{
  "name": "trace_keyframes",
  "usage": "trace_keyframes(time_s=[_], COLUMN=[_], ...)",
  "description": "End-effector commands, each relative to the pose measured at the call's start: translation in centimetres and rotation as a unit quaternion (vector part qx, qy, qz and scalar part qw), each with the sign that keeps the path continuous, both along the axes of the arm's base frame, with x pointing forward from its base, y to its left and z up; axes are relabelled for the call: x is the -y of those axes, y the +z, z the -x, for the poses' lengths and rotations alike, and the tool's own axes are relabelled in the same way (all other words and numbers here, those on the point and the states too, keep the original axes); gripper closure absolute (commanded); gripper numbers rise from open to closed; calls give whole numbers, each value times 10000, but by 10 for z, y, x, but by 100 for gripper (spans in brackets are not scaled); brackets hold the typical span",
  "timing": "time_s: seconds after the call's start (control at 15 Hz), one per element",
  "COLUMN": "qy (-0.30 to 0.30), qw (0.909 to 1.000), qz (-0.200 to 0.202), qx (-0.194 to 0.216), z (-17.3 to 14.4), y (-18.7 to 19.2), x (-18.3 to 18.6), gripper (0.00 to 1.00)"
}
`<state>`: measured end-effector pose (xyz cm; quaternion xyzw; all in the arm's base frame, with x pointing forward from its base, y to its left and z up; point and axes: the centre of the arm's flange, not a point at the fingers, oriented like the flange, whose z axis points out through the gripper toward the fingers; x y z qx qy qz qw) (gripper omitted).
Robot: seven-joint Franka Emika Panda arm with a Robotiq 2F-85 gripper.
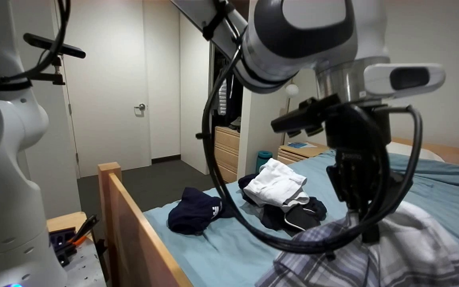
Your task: Move the pajama pants slightly to the right, unfold them, then put them back
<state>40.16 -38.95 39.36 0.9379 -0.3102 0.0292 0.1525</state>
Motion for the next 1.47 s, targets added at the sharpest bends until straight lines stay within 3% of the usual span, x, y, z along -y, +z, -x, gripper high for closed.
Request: trace_keyframes(time_s=[0.0, 0.13, 0.33, 0.4, 0.47, 0.87, 1.13, 1.4], qy=[-224, -263, -130, -34, 118, 807, 306, -176], qw=[9990, 9974, 9985, 9988, 9990, 9897, 9871, 9773], qz=[225, 481, 224, 101, -72, -1153, -1353, -1734], qx=[-319, -476, -477, -474, -424, 248, 803, 1206], z=[-22, -34, -47, -53, -59, -96, -107, -110], y=[-72, -102, -125, -129, -130, -107, -88, -77], x=[-25, -44, -73, -87, -103, -228, -260, -268], gripper=[97, 97, 97, 63, 62, 24, 0, 0])
